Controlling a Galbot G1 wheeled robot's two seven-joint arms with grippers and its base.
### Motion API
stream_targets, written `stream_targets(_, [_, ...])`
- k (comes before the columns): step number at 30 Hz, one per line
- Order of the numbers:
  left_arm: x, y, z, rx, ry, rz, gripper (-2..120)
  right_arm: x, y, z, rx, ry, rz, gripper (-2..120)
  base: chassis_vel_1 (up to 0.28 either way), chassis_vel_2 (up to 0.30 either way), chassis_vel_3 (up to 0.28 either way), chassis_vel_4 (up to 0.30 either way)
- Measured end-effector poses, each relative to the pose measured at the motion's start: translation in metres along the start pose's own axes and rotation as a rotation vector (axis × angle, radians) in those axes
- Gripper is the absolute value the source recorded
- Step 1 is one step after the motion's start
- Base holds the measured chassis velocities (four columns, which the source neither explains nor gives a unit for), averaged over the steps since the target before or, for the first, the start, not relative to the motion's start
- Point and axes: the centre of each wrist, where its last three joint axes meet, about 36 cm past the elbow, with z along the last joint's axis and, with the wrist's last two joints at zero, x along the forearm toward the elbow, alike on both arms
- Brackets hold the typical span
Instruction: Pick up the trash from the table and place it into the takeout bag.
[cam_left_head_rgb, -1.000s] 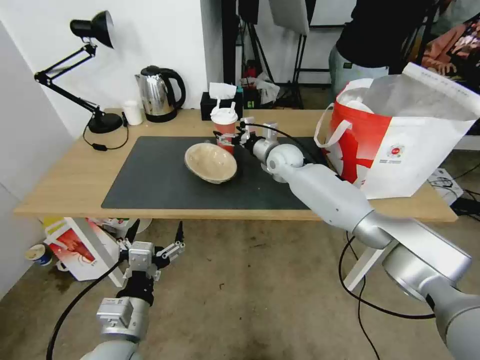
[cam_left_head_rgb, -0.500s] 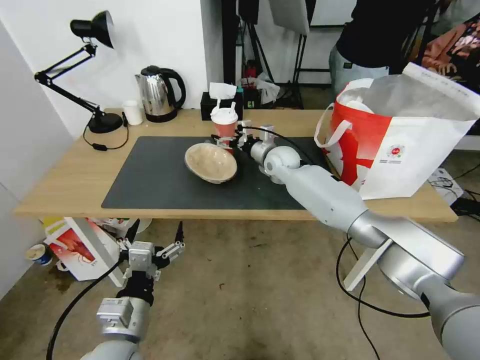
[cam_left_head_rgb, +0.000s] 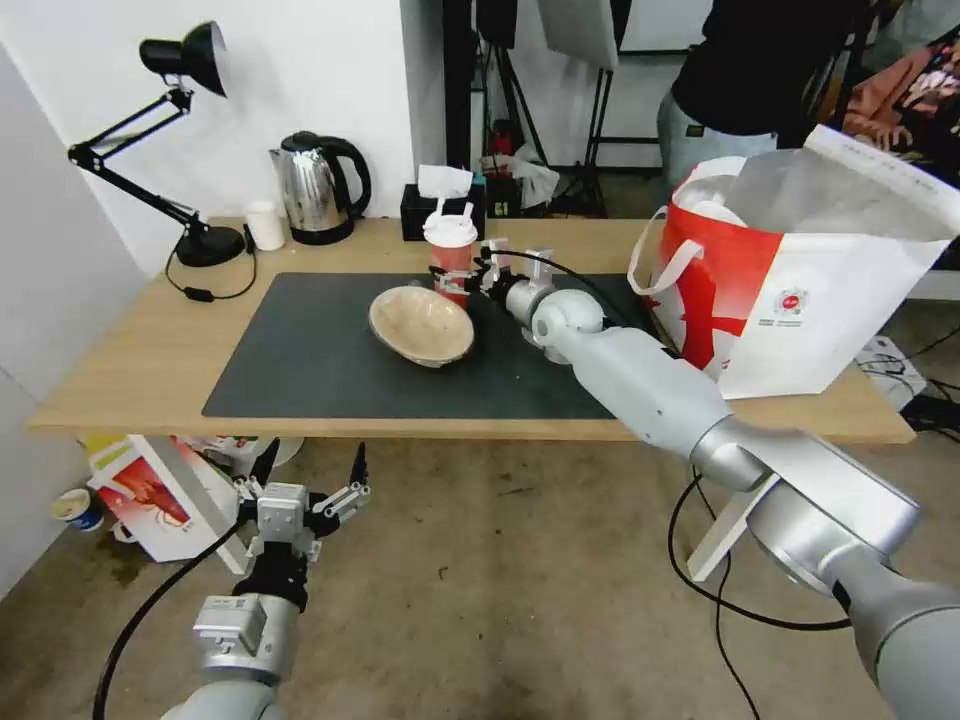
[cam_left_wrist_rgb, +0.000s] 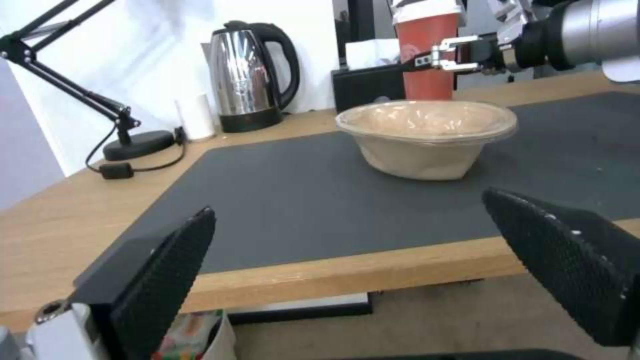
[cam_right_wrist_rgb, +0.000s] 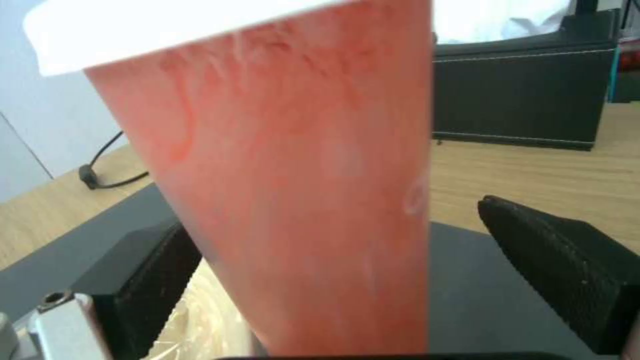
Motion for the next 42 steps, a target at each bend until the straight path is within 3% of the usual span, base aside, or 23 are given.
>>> stream_targets(17, [0.000, 0.000, 0.000, 0.000, 0.000, 0.000, 100, -0.002, 0.001, 0.005, -0.011, 0.005, -0.025, 96, 0.000, 0.000, 0.000, 0.000])
stream_targets(19, [0.000, 0.000, 0.000, 0.000, 0.000, 0.000, 100, -0.002, 0.000, 0.006, -0.015, 0.005, -0.027, 86, 0.000, 0.000, 0.000, 0.000])
stream_targets(20, [0.000, 0.000, 0.000, 0.000, 0.000, 0.000, 100, -0.001, -0.001, 0.007, -0.017, 0.006, -0.028, 72, 0.000, 0.000, 0.000, 0.000])
stream_targets(23, [0.000, 0.000, 0.000, 0.000, 0.000, 0.000, 100, 0.000, -0.002, 0.008, -0.018, 0.006, -0.028, 63, 0.000, 0.000, 0.000, 0.000])
stream_targets(25, [0.000, 0.000, 0.000, 0.000, 0.000, 0.000, 100, 0.000, -0.002, 0.008, -0.018, 0.006, -0.028, 63, 0.000, 0.000, 0.000, 0.000])
stream_targets(28, [0.000, 0.000, 0.000, 0.000, 0.000, 0.000, 100, 0.002, -0.002, 0.008, -0.017, 0.004, -0.031, 47, 0.000, 0.000, 0.000, 0.000])
stream_targets(42, [0.000, 0.000, 0.000, 0.000, 0.000, 0.000, 100, 0.012, -0.007, 0.009, -0.015, -0.004, -0.034, 17, 0.000, 0.000, 0.000, 0.000])
